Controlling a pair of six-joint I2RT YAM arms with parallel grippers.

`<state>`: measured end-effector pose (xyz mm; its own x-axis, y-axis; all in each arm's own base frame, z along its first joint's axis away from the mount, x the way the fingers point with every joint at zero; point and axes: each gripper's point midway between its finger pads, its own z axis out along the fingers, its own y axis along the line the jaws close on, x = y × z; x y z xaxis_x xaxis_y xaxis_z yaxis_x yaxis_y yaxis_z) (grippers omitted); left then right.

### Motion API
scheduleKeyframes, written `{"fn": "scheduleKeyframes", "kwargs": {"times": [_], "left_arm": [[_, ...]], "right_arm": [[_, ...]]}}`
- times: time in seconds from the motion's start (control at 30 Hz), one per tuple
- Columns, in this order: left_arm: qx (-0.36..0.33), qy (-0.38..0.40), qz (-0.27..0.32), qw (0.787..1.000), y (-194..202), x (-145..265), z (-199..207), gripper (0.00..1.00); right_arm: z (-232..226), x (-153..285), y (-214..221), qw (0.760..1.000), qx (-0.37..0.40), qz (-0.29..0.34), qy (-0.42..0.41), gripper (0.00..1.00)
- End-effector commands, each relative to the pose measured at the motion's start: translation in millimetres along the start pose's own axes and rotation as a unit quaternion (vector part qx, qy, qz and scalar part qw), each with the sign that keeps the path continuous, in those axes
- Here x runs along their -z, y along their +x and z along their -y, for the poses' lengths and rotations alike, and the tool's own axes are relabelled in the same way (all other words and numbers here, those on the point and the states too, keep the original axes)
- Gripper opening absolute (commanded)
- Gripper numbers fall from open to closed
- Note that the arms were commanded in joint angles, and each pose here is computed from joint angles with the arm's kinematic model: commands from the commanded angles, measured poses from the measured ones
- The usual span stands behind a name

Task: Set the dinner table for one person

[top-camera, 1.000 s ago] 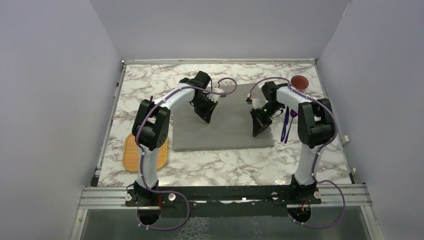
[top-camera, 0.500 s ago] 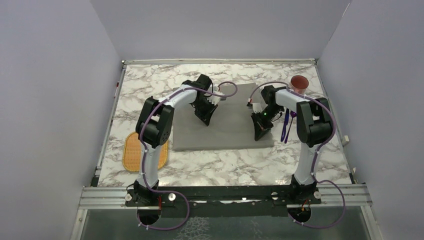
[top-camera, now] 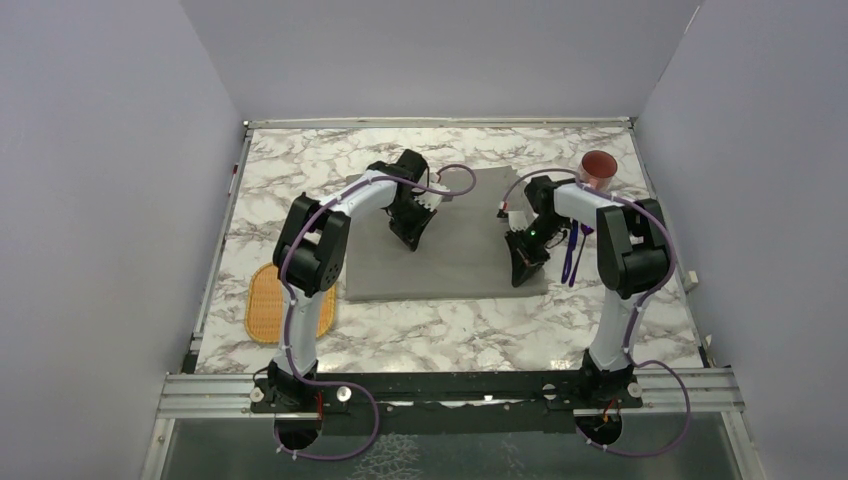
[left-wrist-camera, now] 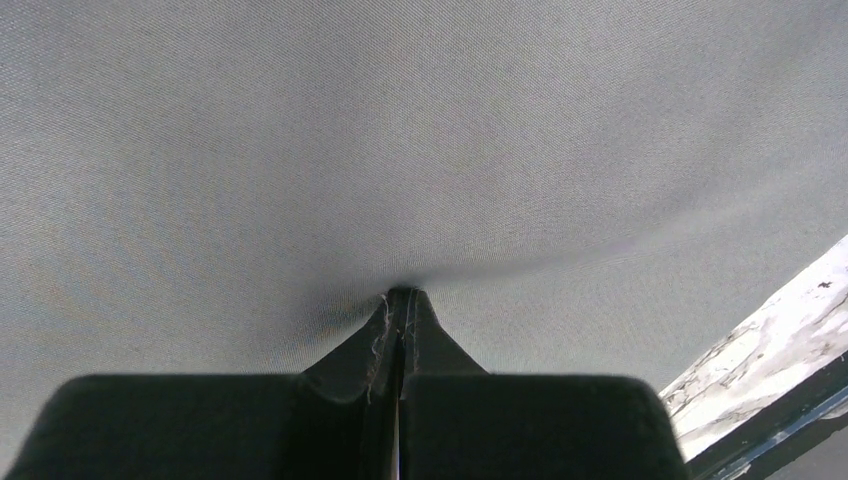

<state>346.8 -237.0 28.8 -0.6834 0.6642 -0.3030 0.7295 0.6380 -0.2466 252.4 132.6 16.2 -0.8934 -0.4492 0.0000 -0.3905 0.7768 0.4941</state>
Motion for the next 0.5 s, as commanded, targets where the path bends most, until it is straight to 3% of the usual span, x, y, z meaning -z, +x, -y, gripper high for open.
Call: {"fn": "scheduleKeyframes", "kwargs": {"times": [0.0, 0.47], "left_arm": [[-0.03, -0.035, 0.006, 0.999, -6, 13, -15, 0.0], [-0.053, 0.095, 0.093, 0.99, -57, 42, 36, 0.0]], "right_arm": [[22, -7, 12, 0.999, 0.003, -0.02, 0.049, 0.0], [25, -13, 12, 0.999, -0.004, -0.027, 0.048, 0.01]]}}
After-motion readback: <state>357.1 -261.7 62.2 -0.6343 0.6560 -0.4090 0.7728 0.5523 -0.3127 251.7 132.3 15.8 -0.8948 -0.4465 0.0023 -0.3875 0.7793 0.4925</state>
